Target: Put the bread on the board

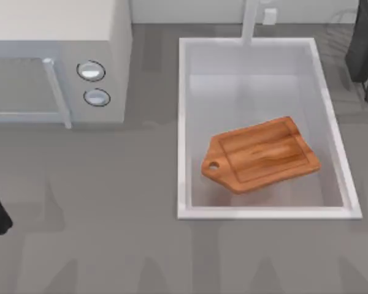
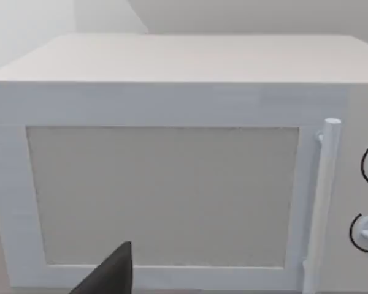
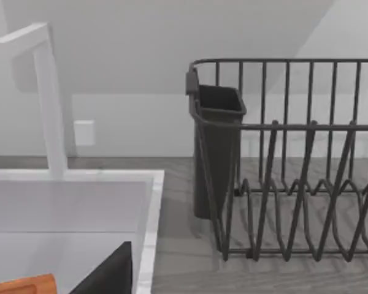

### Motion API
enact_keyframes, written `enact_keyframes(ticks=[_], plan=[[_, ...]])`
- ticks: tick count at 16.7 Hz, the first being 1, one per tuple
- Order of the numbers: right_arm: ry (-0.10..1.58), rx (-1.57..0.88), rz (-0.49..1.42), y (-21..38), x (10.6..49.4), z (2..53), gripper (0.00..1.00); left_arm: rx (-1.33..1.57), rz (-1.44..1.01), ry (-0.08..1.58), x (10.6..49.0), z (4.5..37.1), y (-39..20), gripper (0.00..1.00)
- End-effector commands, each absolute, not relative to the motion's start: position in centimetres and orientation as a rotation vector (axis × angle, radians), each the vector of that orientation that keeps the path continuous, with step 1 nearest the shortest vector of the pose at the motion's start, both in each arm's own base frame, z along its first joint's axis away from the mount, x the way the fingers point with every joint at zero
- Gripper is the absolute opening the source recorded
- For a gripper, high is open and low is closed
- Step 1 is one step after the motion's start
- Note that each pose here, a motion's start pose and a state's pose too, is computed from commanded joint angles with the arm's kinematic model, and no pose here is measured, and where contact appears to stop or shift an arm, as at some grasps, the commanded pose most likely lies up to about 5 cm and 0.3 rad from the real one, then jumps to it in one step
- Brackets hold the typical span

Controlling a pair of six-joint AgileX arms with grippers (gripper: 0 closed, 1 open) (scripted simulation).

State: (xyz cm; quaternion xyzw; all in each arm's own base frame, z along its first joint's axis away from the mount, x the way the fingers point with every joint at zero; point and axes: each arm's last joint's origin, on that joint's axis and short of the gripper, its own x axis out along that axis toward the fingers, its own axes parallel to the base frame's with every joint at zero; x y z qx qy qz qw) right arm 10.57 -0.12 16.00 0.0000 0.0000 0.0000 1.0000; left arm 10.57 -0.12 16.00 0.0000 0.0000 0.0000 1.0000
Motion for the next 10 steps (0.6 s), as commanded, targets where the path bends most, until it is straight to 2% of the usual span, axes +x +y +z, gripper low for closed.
enact_keyframes(ticks=[5, 10], plan=[[0.048, -0.009, -0.009, -0.2, 10.6, 17.1, 1.0, 0.0, 0.0, 0.0, 10.6, 16.0, -0.1, 1.0], [0.298, -0.045, -0.026, -0.5, 12.3, 21.4, 1.0, 0.0, 0.0, 0.0, 10.6, 16.0, -0.1, 1.0]])
